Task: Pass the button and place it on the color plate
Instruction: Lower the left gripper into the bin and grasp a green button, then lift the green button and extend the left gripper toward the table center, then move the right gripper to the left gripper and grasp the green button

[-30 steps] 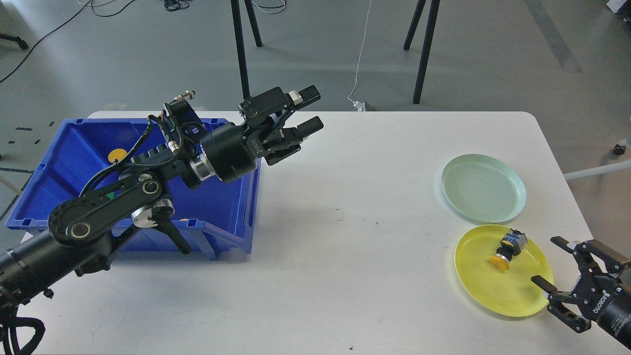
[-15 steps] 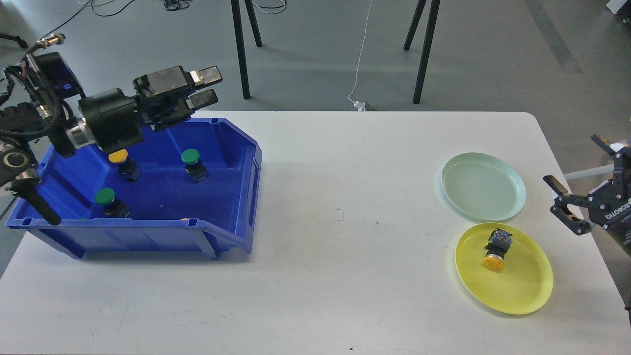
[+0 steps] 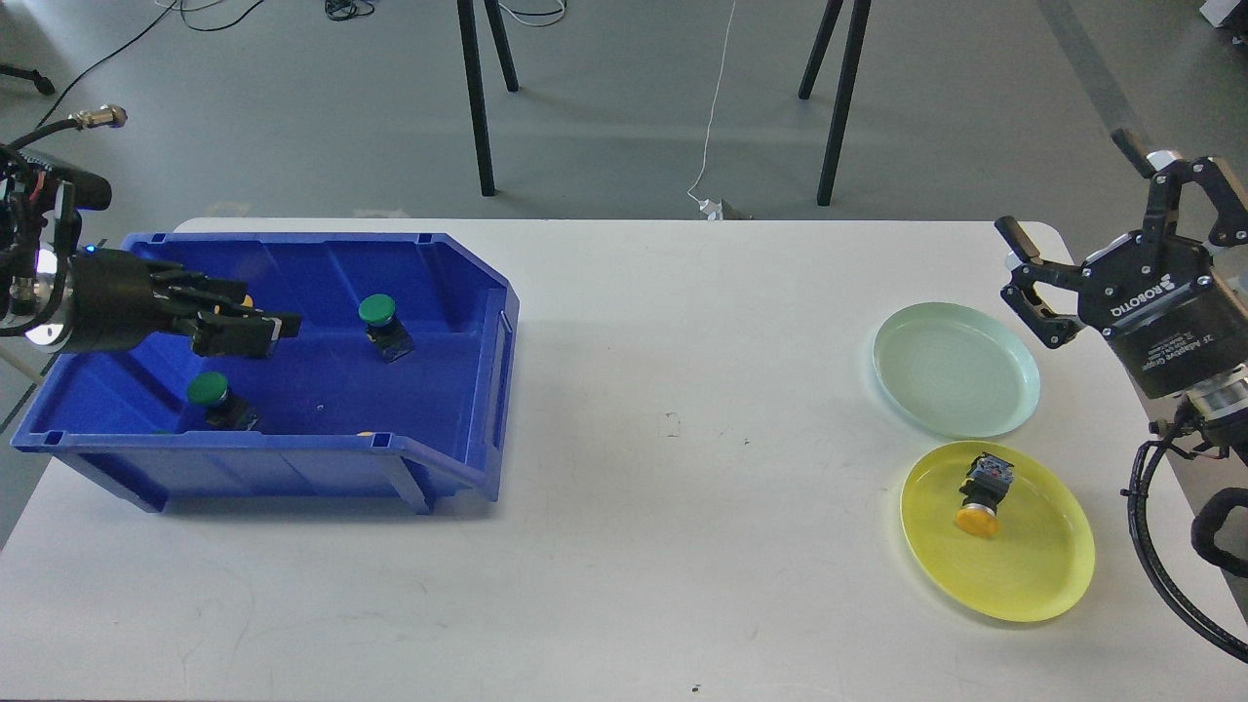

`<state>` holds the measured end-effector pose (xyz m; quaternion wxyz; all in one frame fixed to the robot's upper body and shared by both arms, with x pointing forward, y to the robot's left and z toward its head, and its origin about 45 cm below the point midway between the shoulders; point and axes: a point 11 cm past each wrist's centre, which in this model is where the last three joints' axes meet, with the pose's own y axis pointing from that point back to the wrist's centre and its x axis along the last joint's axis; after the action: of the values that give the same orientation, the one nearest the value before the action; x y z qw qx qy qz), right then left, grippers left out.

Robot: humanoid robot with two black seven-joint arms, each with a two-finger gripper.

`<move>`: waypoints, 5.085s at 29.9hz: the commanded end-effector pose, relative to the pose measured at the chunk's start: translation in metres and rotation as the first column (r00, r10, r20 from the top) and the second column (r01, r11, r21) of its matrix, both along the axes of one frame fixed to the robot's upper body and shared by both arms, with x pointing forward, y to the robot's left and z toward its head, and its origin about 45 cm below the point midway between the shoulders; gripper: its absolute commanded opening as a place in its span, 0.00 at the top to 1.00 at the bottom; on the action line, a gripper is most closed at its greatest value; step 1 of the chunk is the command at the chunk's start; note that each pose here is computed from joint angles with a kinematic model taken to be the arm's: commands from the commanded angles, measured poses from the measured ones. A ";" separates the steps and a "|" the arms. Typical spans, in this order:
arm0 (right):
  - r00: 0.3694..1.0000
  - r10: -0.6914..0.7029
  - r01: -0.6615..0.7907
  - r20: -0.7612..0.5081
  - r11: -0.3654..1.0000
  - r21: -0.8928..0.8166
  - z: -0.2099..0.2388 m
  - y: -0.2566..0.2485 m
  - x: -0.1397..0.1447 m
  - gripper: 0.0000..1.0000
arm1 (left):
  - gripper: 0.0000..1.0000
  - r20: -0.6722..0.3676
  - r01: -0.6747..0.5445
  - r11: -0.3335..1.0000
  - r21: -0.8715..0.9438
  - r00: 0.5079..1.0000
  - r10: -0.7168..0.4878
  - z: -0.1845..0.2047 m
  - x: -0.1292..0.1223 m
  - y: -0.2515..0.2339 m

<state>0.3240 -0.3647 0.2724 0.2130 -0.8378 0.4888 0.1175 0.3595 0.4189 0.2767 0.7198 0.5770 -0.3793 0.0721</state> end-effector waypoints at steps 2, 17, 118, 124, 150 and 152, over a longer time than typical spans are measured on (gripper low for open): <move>1.000 -0.012 0.012 -0.013 1.000 -0.008 -0.004 -0.005 -0.002 0.01 | 0.19 -0.031 -0.018 0.996 0.086 0.999 0.021 -0.015 -0.001 0.018; 0.999 -0.021 0.021 -0.031 1.000 -0.016 -0.009 -0.009 -0.005 0.01 | 0.23 -0.099 -0.042 0.992 0.120 0.994 0.054 -0.057 0.012 0.017; 0.969 0.247 -0.233 0.015 0.929 -0.286 -0.064 0.100 -0.021 0.01 | 0.91 -0.337 -0.264 0.308 -0.914 0.916 -0.216 -0.036 0.008 -0.270; 0.943 0.330 -0.318 0.034 0.927 -0.198 -0.070 0.162 -0.019 0.01 | 0.91 -0.339 -0.267 0.305 -0.914 0.915 -0.216 -0.037 0.008 -0.270; 0.941 0.338 -0.337 0.025 0.940 -0.053 -0.085 0.232 -0.004 0.02 | 0.91 -0.341 -0.278 0.281 -0.919 0.916 -0.210 -0.038 0.007 -0.269; 0.940 0.340 -0.338 0.028 0.940 -0.049 -0.083 0.233 -0.004 0.03 | 0.91 -0.341 -0.278 0.281 -0.919 0.916 -0.210 -0.038 0.007 -0.269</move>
<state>0.3197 -0.1334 0.1877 0.1775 -0.9158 0.3376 0.1261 0.3667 0.1500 0.2390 0.9784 0.0379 -0.0914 0.1814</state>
